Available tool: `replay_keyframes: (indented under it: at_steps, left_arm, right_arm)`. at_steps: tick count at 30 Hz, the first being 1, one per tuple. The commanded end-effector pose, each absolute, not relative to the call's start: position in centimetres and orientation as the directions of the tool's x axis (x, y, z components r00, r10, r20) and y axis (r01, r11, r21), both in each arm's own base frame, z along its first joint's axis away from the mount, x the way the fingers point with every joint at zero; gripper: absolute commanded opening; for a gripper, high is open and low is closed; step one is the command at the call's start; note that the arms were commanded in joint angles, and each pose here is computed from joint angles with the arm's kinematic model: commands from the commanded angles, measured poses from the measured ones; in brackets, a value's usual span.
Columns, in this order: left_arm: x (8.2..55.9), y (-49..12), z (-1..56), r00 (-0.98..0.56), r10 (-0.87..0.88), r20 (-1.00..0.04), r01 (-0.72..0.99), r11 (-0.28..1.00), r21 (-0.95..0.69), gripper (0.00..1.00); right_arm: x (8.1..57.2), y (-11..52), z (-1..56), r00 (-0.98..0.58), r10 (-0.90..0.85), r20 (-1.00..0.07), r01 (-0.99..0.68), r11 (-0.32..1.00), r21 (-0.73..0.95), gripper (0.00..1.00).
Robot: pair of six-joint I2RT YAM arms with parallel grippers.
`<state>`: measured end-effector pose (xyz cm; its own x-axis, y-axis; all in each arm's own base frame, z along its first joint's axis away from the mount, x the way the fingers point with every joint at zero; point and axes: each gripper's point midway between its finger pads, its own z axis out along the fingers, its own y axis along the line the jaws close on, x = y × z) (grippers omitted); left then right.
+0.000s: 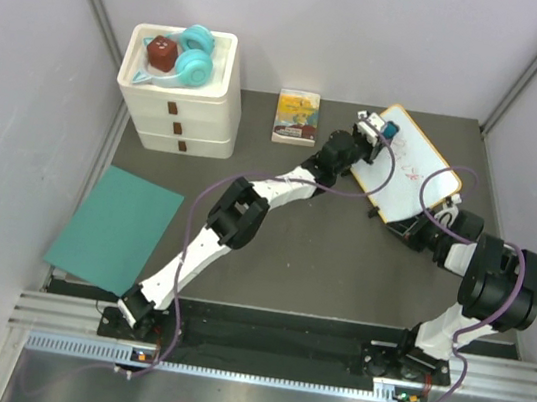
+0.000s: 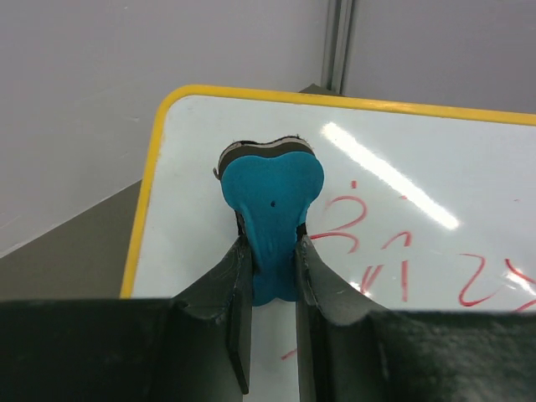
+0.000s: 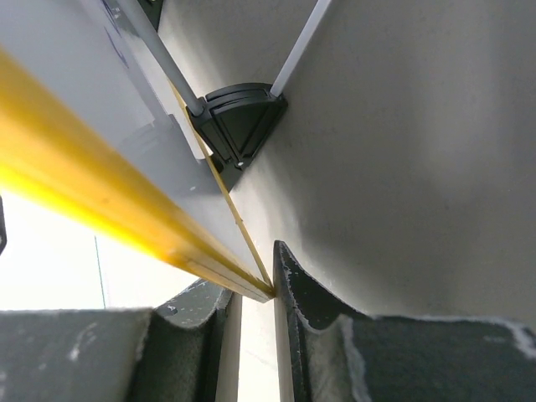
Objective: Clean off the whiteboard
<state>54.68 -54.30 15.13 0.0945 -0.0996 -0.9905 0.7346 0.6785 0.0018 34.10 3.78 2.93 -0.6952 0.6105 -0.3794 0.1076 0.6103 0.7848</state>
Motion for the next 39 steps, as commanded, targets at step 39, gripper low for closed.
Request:
replay_keyframes:
  at_steps: [39]
  left_arm:
    - [42.9,-61.9,17.7,0.080,-0.128,-0.989,0.976,0.212,0.052,0.00]
  right_arm:
    - [31.9,5.3,1.2,-0.762,0.579,-0.290,0.160,0.602,0.782,0.00]
